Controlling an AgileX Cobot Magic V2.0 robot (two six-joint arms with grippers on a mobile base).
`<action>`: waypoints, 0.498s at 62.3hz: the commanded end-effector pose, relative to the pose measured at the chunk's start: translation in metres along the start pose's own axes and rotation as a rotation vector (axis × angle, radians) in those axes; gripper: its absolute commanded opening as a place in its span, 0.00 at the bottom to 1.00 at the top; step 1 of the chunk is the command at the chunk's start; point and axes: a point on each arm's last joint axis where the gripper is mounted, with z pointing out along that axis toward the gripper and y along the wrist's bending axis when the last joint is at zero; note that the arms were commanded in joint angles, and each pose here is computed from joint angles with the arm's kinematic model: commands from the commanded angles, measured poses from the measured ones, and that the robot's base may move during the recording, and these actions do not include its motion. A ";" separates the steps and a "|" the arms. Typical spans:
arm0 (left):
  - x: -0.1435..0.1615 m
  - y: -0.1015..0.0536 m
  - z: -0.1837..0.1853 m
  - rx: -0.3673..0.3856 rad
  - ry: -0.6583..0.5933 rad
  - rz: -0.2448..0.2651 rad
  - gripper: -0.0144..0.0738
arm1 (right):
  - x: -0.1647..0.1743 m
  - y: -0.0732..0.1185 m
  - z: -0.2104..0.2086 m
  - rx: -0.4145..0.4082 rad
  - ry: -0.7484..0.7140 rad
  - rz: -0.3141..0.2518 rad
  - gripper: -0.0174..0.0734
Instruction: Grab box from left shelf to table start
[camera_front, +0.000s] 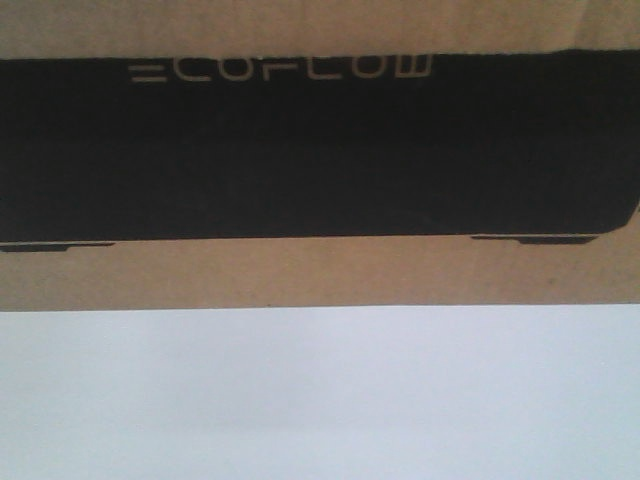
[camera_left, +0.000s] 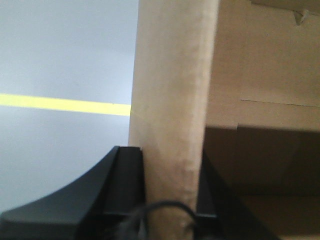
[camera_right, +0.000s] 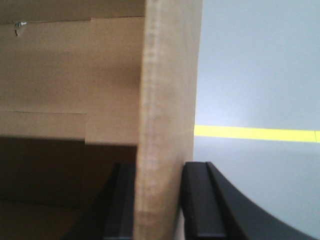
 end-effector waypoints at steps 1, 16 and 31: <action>-0.012 -0.004 -0.016 0.048 -0.158 -0.029 0.14 | -0.013 -0.002 -0.009 0.042 -0.141 -0.032 0.25; -0.012 -0.004 -0.016 0.048 -0.158 -0.029 0.14 | -0.013 -0.002 -0.009 0.042 -0.141 -0.032 0.25; -0.012 -0.004 -0.016 0.048 -0.158 -0.029 0.14 | -0.013 -0.002 -0.009 0.042 -0.141 -0.032 0.25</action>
